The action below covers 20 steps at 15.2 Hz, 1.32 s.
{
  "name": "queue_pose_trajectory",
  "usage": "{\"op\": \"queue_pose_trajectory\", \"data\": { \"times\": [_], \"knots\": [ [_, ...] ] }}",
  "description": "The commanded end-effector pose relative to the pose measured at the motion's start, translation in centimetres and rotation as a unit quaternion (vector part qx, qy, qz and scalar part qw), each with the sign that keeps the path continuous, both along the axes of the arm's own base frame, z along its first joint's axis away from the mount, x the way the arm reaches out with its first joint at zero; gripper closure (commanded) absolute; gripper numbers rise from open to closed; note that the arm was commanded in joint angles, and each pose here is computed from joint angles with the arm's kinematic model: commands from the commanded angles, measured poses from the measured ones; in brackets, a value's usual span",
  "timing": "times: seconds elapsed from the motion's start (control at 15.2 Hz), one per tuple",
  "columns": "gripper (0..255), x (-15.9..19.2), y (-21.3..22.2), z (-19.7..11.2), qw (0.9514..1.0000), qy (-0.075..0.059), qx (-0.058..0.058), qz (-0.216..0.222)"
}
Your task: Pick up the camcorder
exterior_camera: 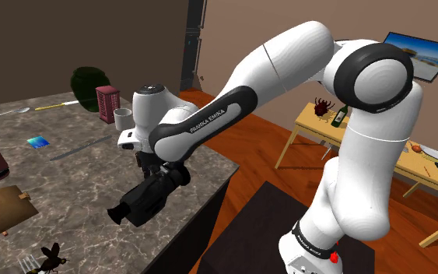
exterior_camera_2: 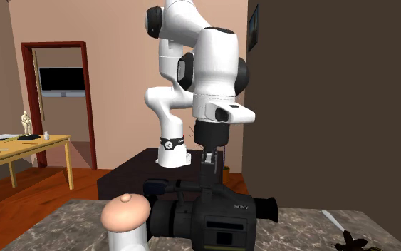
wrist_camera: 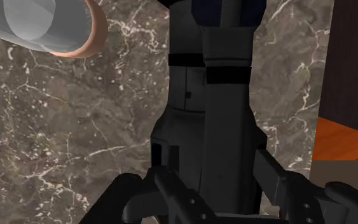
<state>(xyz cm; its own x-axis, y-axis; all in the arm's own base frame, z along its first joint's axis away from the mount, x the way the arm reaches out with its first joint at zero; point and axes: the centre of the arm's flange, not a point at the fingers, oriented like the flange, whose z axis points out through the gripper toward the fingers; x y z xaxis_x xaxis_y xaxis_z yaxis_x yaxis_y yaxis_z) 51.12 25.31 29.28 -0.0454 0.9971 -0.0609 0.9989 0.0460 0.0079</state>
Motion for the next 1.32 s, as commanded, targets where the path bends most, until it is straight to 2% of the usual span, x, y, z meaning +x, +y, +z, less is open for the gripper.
{"op": "queue_pose_trajectory", "data": {
  "times": [0.0, 0.53, 1.25],
  "knots": [
    [255, 0.0, 0.0, -0.1, 1.0000, 0.000, 0.000, 0.000],
    [255, 0.0, 0.0, -0.1, 1.0000, 0.000, 0.000, 0.000],
    [255, 0.0, 0.0, 5.7, 1.0000, 0.000, 0.000, 0.000]
  ]
}}
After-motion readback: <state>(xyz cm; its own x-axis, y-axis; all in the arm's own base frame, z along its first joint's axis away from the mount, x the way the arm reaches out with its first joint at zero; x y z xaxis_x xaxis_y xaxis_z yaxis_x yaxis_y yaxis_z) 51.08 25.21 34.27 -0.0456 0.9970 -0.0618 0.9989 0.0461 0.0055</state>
